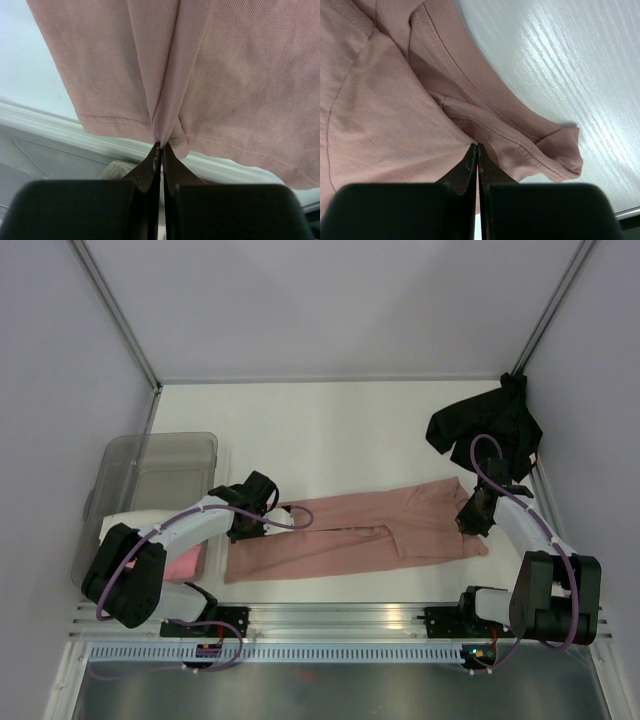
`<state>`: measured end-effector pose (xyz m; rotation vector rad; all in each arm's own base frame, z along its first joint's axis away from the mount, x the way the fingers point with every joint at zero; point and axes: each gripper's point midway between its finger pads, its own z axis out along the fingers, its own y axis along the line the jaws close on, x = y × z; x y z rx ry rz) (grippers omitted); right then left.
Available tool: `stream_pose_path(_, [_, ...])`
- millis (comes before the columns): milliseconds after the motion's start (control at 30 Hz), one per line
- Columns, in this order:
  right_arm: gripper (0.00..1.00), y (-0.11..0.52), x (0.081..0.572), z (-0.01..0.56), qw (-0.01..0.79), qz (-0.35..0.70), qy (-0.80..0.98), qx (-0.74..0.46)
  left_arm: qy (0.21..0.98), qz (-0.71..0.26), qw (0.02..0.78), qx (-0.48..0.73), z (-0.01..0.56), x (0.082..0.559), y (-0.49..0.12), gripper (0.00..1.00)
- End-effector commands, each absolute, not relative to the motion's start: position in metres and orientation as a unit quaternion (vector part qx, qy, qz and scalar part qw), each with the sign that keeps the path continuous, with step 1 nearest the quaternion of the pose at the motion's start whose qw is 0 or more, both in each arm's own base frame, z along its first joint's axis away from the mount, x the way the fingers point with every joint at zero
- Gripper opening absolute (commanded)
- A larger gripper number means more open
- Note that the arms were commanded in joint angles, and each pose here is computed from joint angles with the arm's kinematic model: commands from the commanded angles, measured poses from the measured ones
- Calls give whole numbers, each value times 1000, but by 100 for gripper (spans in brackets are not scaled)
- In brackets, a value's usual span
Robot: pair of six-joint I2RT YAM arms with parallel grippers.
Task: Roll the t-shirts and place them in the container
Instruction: Fold the tshirt
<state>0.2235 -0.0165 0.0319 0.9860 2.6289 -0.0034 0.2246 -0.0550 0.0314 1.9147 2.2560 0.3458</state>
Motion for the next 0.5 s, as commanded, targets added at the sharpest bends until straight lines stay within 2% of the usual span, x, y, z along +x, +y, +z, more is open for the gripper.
stream_pose_path(0, [0,-26,222,34,175,-20,915,363,749,114,94,646,40,229,-58,2])
stream_pose_path(100, [1,-25,224,34,173,-16,917,359,750,111,95,645,39,229,-59,2])
stream_pose_path(167, [11,-24,225,36,171,-15,919,356,752,107,95,644,39,227,-60,2])
stream_pose_path(200, [33,-25,226,37,172,-17,918,357,752,106,97,643,39,228,-61,2])
stream_pose_path(233, [45,-25,227,39,173,-16,918,356,753,104,97,643,39,227,-61,2])
stream_pose_path(300, [55,-18,237,50,183,9,919,350,754,98,97,642,39,226,-63,2])
stream_pose_path(400, [56,-24,254,83,229,-22,917,326,758,90,99,638,39,225,-66,2])
stream_pose_path(467, [55,-2,269,117,278,-25,920,274,760,89,98,637,39,225,-66,2])
